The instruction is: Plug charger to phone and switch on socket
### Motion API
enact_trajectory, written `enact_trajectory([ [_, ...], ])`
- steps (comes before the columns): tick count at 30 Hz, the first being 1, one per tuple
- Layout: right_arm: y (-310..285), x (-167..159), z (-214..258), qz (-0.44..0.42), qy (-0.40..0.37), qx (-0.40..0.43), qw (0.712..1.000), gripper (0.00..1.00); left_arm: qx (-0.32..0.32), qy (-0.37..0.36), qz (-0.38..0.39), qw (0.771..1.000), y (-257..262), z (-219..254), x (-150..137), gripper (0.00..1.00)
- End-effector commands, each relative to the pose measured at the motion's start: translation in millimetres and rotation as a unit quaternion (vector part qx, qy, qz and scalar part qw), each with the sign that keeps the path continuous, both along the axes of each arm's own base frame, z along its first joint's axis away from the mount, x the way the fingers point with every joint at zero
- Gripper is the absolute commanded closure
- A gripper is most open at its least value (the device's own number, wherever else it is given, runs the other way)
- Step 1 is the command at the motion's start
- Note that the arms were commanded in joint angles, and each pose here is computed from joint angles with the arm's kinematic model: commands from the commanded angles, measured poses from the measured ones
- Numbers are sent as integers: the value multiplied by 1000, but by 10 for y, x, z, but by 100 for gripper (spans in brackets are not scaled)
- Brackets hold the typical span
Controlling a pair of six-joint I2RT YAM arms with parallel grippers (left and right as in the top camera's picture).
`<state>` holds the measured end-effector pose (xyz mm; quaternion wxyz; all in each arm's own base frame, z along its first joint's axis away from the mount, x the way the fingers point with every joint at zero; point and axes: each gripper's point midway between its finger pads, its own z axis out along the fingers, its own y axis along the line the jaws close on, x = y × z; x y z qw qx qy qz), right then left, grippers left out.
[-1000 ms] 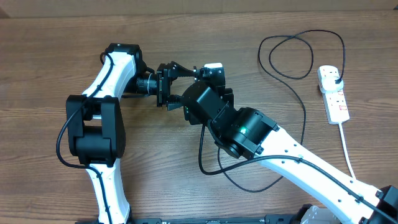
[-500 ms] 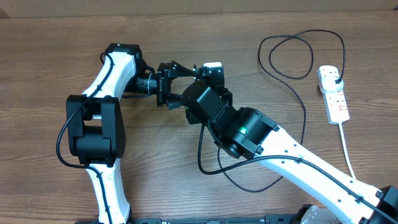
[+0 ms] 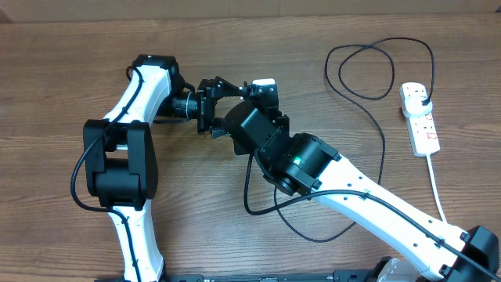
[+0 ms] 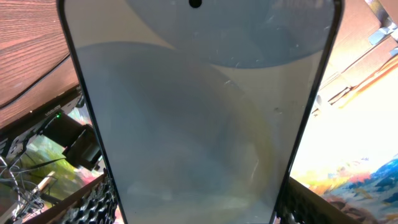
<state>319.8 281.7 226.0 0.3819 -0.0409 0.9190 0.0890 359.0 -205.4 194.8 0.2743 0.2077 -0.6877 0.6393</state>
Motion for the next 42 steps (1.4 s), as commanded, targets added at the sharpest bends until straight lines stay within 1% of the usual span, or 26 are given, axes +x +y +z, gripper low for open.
enact_trajectory([
  [1, 50, 20, 112, 3, -9, 16, 1000, 60, -14, -21, 10, 1000, 14, 88, 70, 43],
  [10, 136, -26, 96, 19, 6, 34, 999, 69, -14, -21, 10, 1000, 14, 88, 70, 44],
  [22, 130, -23, 95, 18, 5, 33, 999, 79, -14, -21, 10, 1000, 14, 89, 70, 44],
  [30, 129, -24, 95, 17, 6, 33, 999, 88, -15, -20, 11, 1000, 14, 94, 73, 43],
  [33, 125, -27, 90, 5, 11, 44, 999, 92, -16, -20, 11, 1000, 14, 94, 73, 43],
  [37, 125, -27, 90, 0, 12, 49, 999, 94, -15, -21, 11, 1000, 14, 94, 73, 43],
  [39, 125, -27, 90, -4, 14, 53, 999, 95, -16, -21, 11, 1000, 14, 94, 73, 41],
  [42, 130, -23, 97, -28, 20, 78, 996, 96, -16, -20, 12, 1000, 15, 96, 75, 39],
])
